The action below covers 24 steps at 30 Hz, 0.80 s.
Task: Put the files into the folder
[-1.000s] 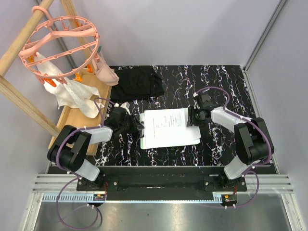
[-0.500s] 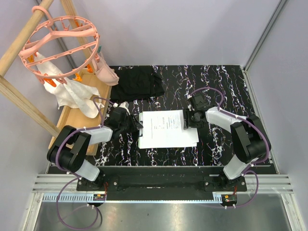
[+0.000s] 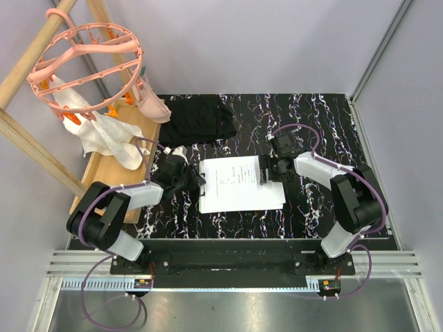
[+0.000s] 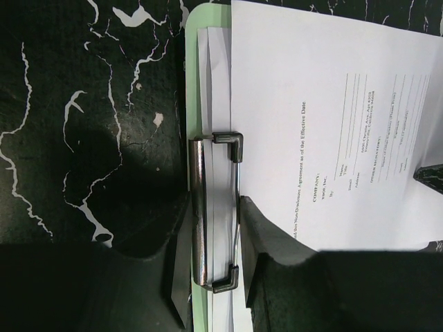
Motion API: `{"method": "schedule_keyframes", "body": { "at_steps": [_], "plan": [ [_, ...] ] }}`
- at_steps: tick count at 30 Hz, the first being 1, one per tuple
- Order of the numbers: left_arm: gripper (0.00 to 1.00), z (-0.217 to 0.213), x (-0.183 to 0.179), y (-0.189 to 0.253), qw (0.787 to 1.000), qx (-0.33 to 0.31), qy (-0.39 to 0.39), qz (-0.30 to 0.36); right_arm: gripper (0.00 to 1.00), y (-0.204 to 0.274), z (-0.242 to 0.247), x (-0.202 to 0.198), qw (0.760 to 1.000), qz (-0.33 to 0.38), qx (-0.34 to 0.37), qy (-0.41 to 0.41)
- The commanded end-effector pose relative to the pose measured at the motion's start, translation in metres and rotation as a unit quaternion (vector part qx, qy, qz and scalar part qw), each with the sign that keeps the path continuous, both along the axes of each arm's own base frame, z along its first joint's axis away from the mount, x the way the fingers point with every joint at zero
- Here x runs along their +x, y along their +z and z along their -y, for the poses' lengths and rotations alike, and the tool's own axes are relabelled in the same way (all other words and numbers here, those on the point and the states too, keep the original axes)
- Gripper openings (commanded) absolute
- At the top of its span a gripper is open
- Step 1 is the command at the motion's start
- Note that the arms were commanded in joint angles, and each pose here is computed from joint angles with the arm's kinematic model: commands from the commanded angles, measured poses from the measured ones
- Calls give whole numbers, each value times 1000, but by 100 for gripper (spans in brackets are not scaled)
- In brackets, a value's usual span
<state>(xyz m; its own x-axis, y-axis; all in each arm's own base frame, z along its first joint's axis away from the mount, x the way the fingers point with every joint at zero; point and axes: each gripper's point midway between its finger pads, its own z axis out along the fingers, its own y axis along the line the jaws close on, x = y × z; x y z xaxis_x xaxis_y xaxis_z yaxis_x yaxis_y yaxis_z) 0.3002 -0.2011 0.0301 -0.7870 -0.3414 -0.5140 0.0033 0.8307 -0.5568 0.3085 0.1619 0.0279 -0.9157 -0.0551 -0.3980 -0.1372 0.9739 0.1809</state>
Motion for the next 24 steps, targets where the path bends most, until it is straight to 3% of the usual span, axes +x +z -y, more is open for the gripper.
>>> {"method": "schedule_keyframes", "body": {
  "at_steps": [1, 8, 24],
  "plan": [
    [0, 53, 6, 54, 990, -110, -66, 61, 82, 29, -66, 8, 992, 27, 114, 57],
    [0, 54, 5, 57, 990, -104, -75, 58, 100, 33, -68, 7, 990, 30, 126, 62],
    [0, 47, -4, 65, 982, -145, -102, 62, 100, 31, -49, 7, 989, 28, 135, 46]
  ]
}}
